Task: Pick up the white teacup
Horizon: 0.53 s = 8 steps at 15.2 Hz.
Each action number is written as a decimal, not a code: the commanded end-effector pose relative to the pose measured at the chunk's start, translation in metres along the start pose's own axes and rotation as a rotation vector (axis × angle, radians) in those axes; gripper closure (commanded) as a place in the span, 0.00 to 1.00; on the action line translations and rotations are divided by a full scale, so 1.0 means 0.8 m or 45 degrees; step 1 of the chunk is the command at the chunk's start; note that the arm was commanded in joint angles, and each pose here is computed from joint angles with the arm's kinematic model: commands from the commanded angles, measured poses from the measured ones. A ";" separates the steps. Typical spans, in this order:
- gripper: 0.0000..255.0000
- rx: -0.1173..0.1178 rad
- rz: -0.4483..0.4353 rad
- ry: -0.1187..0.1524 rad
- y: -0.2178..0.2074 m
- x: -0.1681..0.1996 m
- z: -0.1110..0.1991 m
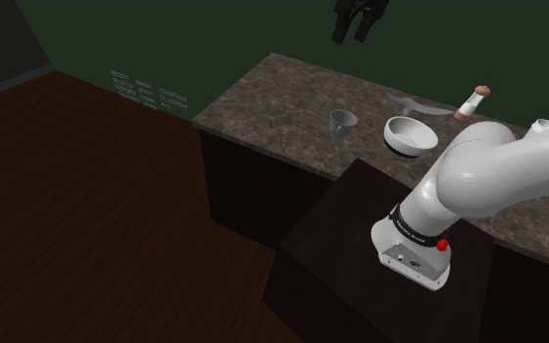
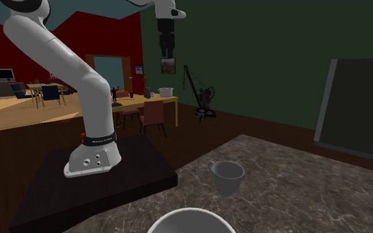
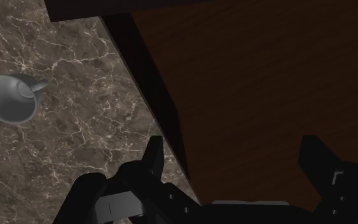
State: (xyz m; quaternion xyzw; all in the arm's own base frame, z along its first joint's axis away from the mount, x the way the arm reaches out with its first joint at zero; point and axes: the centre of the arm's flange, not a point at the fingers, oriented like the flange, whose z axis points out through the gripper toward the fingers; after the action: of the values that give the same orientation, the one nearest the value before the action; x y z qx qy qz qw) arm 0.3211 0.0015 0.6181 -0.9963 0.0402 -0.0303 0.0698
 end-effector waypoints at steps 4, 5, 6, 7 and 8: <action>0.00 -0.010 0.007 -0.005 0.034 0.010 0.034; 0.00 -0.014 0.010 -0.006 0.045 0.013 0.045; 0.00 -0.017 0.012 -0.008 0.056 0.016 0.056; 0.00 -0.020 0.014 -0.009 0.068 0.019 0.067; 0.00 -0.024 0.017 -0.011 0.079 0.022 0.078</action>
State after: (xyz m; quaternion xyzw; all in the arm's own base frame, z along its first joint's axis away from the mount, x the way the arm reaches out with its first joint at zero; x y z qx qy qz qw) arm 0.3346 -0.0473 0.5572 -0.9967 0.0463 -0.0255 0.0624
